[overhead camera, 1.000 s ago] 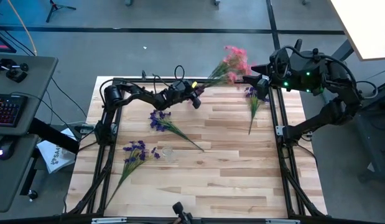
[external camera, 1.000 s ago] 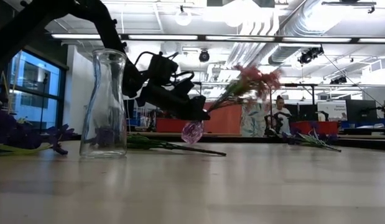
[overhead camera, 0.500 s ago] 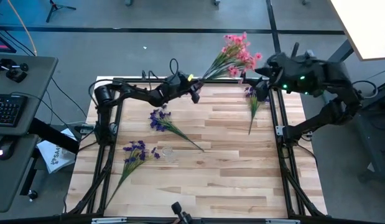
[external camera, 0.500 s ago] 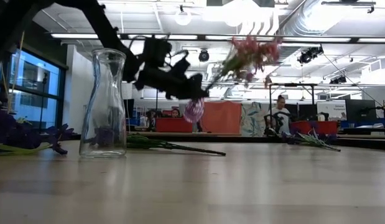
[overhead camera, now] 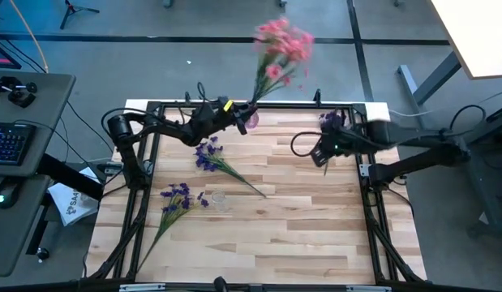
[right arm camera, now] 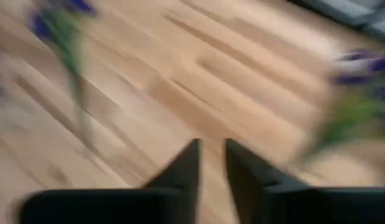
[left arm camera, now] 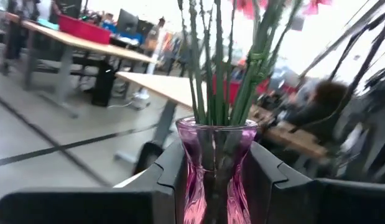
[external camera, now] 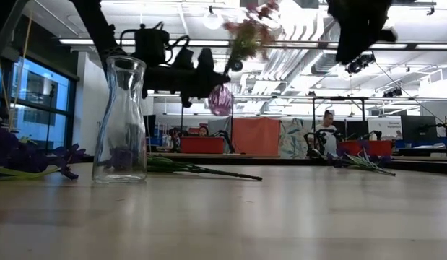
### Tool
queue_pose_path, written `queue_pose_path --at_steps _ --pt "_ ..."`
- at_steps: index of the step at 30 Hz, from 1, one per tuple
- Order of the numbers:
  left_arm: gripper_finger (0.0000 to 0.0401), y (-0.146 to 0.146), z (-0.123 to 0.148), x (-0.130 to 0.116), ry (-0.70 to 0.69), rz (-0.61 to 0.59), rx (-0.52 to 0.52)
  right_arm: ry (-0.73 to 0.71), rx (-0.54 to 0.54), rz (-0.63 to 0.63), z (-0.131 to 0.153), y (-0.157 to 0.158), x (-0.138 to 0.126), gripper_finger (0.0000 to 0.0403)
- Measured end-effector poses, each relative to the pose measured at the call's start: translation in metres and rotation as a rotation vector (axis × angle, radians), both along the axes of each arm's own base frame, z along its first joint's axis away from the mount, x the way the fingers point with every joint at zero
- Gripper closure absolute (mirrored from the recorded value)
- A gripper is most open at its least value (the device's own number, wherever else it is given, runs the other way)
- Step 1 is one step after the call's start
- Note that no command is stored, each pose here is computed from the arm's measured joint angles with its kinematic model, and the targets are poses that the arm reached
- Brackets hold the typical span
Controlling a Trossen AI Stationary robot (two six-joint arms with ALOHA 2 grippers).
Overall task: Sort flowers into vase by color
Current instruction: Adjust the pink flowers on the purple vase
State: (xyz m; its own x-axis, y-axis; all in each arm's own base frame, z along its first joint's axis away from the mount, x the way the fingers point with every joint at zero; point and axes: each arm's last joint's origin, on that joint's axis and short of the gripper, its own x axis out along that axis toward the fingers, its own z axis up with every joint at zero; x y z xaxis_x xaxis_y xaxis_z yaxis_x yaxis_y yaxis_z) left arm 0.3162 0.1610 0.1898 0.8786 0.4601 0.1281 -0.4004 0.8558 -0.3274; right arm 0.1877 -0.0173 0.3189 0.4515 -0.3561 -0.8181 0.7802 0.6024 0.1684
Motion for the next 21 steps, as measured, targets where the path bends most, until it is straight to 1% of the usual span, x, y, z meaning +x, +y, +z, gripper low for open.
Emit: queue_pose_path --at_steps 1,2,4,6,7,10,12,14,16,19,21 --pt "0.0318 -0.004 0.000 0.001 -0.026 -0.013 -0.012 -0.086 0.012 -0.011 -0.011 0.000 0.002 0.0373" --pt "0.0318 -0.007 0.001 0.002 -0.047 -0.028 -0.021 -0.179 0.017 -0.014 -0.022 0.000 0.005 0.0387" --pt "0.0318 -0.015 0.003 0.008 -0.075 -0.058 -0.023 -0.353 0.010 -0.028 -0.037 -0.004 0.014 0.0383" --pt "0.0318 -0.022 0.006 0.017 -0.089 -0.086 -0.019 -0.461 -0.004 -0.059 -0.049 -0.011 0.020 0.0384" --pt "0.0318 -0.025 0.007 0.022 -0.093 -0.101 -0.018 -0.490 -0.016 -0.073 -0.054 -0.016 0.023 0.0390" --pt "0.0318 -0.035 0.008 0.043 -0.100 -0.140 0.010 -0.516 -0.073 -0.074 -0.060 -0.033 0.029 0.0399" --pt "0.0318 -0.040 0.010 0.057 -0.102 -0.159 0.043 -0.530 -0.105 -0.037 -0.055 -0.045 0.030 0.0396" --pt "0.0318 -0.044 0.013 0.067 -0.090 -0.166 0.089 -0.526 -0.140 0.027 -0.045 -0.056 0.029 0.0399" --pt "0.0318 -0.047 0.019 0.073 -0.072 -0.138 0.168 -0.511 -0.192 0.091 -0.030 -0.065 0.026 0.0401" --pt "0.0318 -0.049 0.033 0.079 -0.031 -0.070 0.322 -0.437 -0.295 0.152 -0.008 -0.077 0.020 0.0401" --pt "0.0318 -0.051 0.043 0.085 0.004 -0.034 0.400 -0.390 -0.357 0.188 0.004 -0.086 0.014 0.0402"
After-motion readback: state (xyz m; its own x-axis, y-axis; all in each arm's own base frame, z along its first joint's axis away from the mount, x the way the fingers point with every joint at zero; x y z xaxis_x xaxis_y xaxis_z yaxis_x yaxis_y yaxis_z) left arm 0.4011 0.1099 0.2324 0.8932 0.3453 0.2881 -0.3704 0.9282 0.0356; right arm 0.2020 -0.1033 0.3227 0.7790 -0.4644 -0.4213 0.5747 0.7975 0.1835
